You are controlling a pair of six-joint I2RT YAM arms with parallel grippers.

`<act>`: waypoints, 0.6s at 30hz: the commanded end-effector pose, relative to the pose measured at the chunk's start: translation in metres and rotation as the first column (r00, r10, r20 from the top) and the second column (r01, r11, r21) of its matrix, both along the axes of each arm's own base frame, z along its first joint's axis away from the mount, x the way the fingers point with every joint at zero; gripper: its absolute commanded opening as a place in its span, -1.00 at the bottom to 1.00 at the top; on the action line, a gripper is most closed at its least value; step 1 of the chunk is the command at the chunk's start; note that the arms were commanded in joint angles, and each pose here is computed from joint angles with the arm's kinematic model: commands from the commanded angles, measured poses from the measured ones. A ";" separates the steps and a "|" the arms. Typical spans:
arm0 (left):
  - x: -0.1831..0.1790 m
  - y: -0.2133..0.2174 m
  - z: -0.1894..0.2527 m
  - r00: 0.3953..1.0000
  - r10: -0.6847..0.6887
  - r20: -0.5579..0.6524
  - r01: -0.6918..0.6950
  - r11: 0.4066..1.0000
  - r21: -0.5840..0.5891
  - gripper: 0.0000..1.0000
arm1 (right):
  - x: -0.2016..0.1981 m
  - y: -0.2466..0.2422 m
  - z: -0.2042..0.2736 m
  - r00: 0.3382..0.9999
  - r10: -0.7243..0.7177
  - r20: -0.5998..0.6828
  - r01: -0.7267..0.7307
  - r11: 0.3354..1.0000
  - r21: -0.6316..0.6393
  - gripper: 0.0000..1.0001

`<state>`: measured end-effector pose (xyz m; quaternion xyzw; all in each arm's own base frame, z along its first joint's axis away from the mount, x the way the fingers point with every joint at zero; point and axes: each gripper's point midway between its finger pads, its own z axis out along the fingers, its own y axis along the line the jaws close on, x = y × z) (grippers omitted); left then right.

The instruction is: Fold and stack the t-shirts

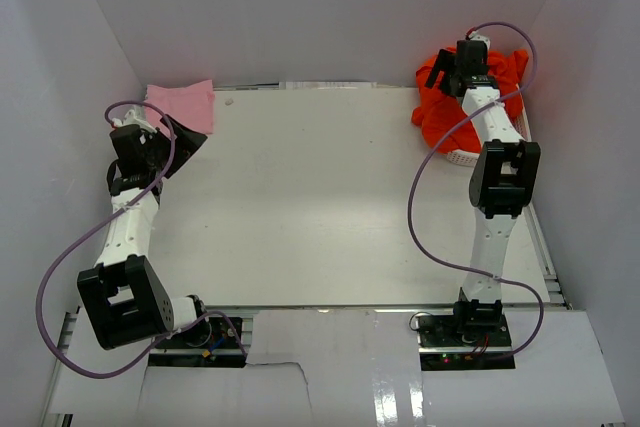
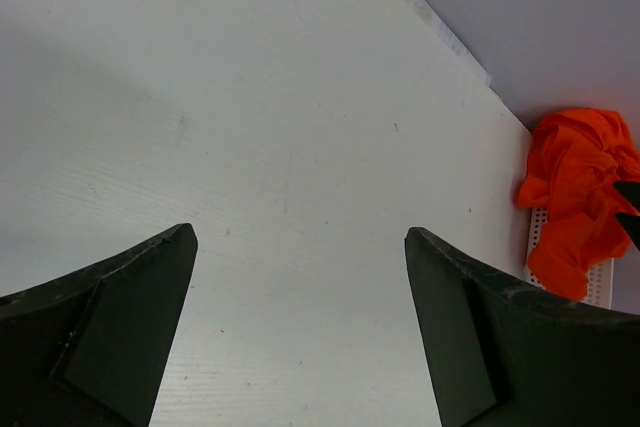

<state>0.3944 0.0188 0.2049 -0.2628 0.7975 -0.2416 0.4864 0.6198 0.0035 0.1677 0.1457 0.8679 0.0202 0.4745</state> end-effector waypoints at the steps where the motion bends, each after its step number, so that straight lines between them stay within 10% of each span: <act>1: 0.000 -0.005 0.016 0.998 -0.026 0.052 0.026 1.000 0.002 0.91 | 0.020 -0.008 0.023 0.988 -0.050 0.144 0.051 0.999 -0.009 0.87; 18: 0.001 0.000 0.014 0.999 -0.007 0.043 0.006 1.000 0.016 0.91 | 0.010 -0.030 -0.036 0.985 -0.171 -0.005 0.170 0.983 -0.074 0.71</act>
